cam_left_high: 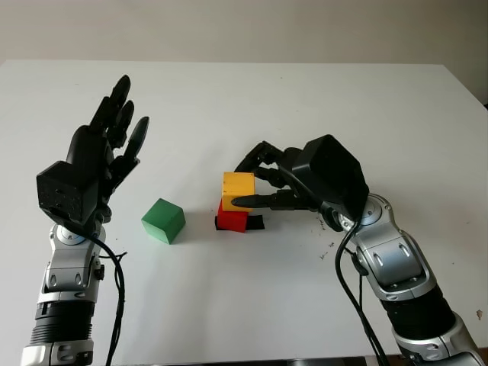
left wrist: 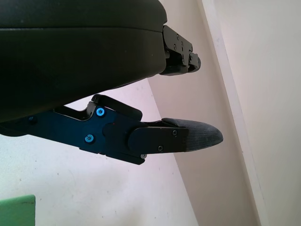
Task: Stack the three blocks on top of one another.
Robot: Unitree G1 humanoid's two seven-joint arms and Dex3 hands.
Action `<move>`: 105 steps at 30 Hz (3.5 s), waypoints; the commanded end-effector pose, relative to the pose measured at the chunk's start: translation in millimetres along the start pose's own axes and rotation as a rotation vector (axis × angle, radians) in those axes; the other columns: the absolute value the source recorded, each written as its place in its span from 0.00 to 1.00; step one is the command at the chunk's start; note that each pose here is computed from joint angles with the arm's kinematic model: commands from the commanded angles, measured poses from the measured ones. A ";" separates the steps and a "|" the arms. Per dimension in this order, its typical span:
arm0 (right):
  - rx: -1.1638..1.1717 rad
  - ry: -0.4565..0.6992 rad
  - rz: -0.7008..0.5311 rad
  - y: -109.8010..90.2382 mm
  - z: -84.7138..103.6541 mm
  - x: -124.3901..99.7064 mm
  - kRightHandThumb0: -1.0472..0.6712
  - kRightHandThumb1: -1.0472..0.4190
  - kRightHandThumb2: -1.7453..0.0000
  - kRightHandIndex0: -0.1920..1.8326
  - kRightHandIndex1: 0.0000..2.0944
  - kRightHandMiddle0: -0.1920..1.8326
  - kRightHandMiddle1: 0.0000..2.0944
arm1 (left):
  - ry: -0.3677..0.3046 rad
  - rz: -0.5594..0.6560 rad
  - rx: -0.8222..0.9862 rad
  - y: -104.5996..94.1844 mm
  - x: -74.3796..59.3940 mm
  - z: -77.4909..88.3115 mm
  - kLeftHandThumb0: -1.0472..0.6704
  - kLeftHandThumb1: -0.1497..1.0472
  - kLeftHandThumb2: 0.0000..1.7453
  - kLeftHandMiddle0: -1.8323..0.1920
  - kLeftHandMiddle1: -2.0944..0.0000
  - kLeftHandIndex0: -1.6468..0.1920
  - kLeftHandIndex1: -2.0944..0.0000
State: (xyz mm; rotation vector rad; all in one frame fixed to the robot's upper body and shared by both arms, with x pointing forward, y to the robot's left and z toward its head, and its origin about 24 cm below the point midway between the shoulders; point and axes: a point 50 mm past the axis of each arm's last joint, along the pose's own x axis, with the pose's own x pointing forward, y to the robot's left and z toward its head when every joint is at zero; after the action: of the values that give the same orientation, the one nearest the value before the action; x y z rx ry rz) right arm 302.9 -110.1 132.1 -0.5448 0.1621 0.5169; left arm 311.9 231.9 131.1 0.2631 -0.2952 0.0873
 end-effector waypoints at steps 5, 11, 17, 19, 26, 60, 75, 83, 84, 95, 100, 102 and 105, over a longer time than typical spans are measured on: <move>0.013 -0.003 0.014 2.5 0.4 1.8 0.37 0.01 0.97 0.22 0.03 0.15 0.81 | -0.018 -0.004 0.000 -0.9 -1.2 2.6 0.23 1.00 0.23 0.83 0.97 0.82 0.98; 0.028 -0.005 0.030 4.5 1.5 1.2 0.36 0.01 0.97 0.21 0.02 0.15 0.81 | -0.019 -0.010 0.011 -0.4 -1.3 2.3 0.23 1.00 0.23 0.84 0.98 0.83 0.98; 0.025 -0.012 0.046 5.7 1.4 0.3 0.36 0.02 0.97 0.21 0.02 0.16 0.82 | -0.022 -0.008 0.011 -0.7 -1.4 2.3 0.24 1.00 0.24 0.84 0.97 0.82 0.98; 0.022 -0.011 0.051 5.9 1.8 -0.3 0.36 0.02 0.97 0.21 0.03 0.16 0.82 | -0.025 -0.010 0.007 -0.7 -1.3 2.3 0.24 1.00 0.24 0.84 0.97 0.82 0.98; 0.007 -0.020 0.057 6.2 0.7 -0.4 0.35 0.02 0.97 0.22 0.03 0.17 0.81 | -0.016 -0.007 0.008 -1.0 -1.6 1.8 0.23 1.00 0.23 0.84 0.98 0.83 0.98; -0.171 -0.215 0.099 -18.2 -6.5 -19.8 0.12 0.10 0.96 0.00 0.00 0.00 0.00 | -0.015 -0.004 0.008 -0.3 -2.9 -0.7 0.23 1.00 0.23 0.84 0.97 0.82 0.98; 0.202 -0.416 -0.373 -61.1 -23.8 -29.7 0.25 0.00 0.66 0.06 0.03 0.07 0.04 | -0.021 -0.006 -0.002 -0.9 -2.3 0.0 0.23 1.00 0.23 0.84 0.97 0.82 0.97; 0.382 -0.347 -0.475 -56.9 -49.8 -25.8 0.28 0.00 0.63 0.03 0.02 0.03 0.02 | -0.028 -0.009 -0.012 1.5 -3.1 0.2 0.24 1.00 0.23 0.83 0.97 0.81 0.97; 0.399 -0.335 -0.482 -55.6 -52.4 -24.6 0.27 0.00 0.64 0.03 0.02 0.03 0.02 | -0.027 -0.009 -0.012 1.7 -3.1 0.1 0.24 1.00 0.23 0.83 0.97 0.81 0.97; 0.452 -0.253 -0.434 -40.3 -60.9 -16.9 0.25 0.00 0.63 0.02 0.02 0.01 0.02 | -0.022 -0.046 0.037 8.2 -2.6 5.3 0.23 1.00 0.23 0.82 0.97 0.80 0.97; 0.433 -0.272 -0.421 -34.7 -58.4 -14.6 0.26 0.00 0.63 0.03 0.03 0.03 0.03 | -0.083 -0.089 0.236 19.9 -5.6 14.1 0.22 1.00 0.23 0.81 0.97 0.79 0.97; 0.429 -0.277 -0.427 -32.4 -56.7 -13.4 0.25 0.00 0.63 0.04 0.03 0.04 0.03 | -0.118 -0.105 0.330 28.5 -8.2 22.0 0.21 1.00 0.24 0.79 0.97 0.78 0.97; 0.427 -0.278 -0.433 -30.4 -55.1 -12.5 0.25 0.00 0.64 0.04 0.03 0.04 0.03 | -0.116 -0.123 0.419 39.4 -12.1 33.0 0.20 1.00 0.19 0.76 0.96 0.75 0.96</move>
State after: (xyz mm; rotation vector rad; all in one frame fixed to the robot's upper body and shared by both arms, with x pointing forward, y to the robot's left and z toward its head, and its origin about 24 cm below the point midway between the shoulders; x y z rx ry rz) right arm 308.3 -169.9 98.7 -0.0769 -0.0833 0.1184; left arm 290.8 257.5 161.2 0.6645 -0.3651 0.0091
